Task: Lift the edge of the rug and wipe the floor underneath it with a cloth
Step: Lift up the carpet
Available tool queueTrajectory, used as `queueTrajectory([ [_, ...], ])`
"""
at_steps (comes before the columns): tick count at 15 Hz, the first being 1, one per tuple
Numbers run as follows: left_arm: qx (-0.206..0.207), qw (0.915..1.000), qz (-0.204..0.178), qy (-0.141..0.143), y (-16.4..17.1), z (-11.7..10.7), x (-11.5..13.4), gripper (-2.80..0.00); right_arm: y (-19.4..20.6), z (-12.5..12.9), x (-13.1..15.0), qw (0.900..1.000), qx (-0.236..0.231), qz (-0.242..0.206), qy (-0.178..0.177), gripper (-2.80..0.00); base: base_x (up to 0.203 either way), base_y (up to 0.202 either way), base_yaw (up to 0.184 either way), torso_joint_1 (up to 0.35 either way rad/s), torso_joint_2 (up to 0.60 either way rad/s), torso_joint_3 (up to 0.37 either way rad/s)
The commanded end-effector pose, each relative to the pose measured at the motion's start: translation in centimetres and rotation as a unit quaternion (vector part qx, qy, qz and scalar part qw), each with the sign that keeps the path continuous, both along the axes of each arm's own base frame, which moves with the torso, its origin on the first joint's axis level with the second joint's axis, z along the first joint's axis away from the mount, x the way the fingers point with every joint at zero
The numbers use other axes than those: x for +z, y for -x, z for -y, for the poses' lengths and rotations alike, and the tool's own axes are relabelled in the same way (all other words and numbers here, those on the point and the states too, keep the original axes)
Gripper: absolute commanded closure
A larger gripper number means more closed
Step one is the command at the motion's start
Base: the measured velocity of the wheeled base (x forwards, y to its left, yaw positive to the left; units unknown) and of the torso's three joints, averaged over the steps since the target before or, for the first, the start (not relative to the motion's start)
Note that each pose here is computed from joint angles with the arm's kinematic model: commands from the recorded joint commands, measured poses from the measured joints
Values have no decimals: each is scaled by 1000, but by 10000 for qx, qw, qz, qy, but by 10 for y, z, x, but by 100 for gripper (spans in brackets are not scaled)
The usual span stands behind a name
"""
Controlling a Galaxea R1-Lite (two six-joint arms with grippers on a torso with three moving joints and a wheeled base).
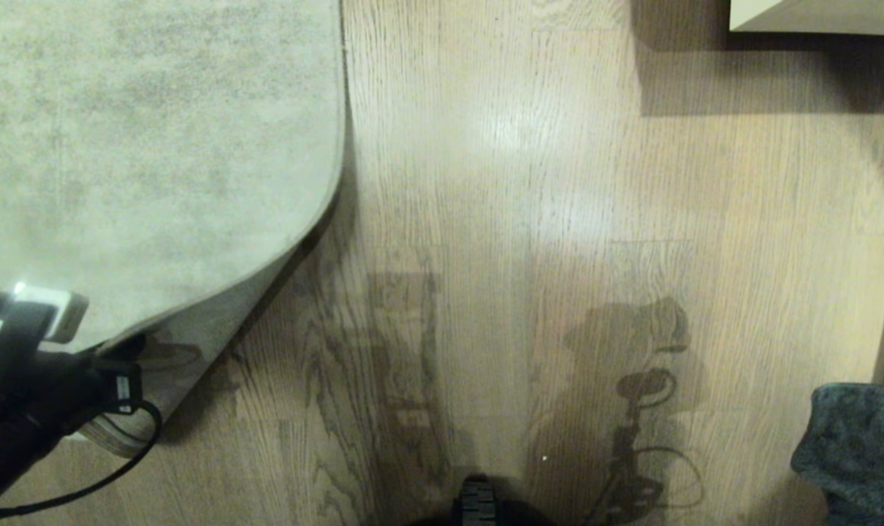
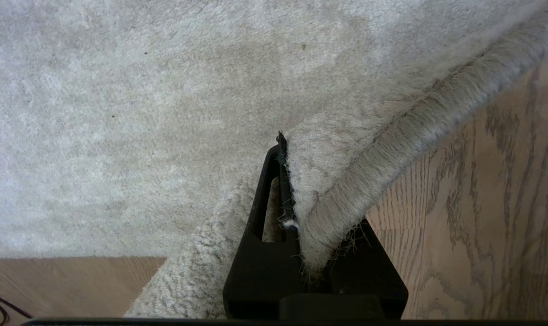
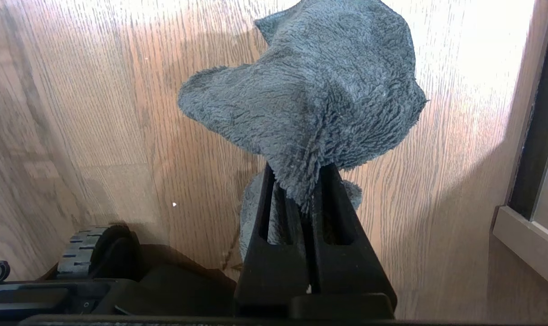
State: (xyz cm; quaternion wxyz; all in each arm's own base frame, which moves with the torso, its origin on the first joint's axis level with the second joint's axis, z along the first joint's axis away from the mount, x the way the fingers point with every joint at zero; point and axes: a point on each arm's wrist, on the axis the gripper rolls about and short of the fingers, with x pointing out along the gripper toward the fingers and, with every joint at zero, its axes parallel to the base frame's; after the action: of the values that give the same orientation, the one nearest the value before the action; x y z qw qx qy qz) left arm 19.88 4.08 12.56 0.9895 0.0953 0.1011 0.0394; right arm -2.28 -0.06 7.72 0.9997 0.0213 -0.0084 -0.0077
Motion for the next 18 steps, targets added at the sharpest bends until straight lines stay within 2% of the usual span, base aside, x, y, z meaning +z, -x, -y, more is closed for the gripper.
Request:
queueTrajectory([
  [1, 26, 10000, -23, -13, 1, -1, -1, 0, 0, 0, 0, 10000, 2, -5, -3, 0, 0, 0, 0, 0, 0, 0],
  [9, 29, 9999, -118, 11, 1, -1, -5, 0, 0, 0, 0, 10000, 2, -5, -3, 0, 1, 7, -1, 0, 1, 1],
  [18, 32, 9999, -165, 20, 2, -1, -7, 0, 0, 0, 0, 10000, 4, -5, -3, 0, 1, 186, -3, 2, 2, 3],
])
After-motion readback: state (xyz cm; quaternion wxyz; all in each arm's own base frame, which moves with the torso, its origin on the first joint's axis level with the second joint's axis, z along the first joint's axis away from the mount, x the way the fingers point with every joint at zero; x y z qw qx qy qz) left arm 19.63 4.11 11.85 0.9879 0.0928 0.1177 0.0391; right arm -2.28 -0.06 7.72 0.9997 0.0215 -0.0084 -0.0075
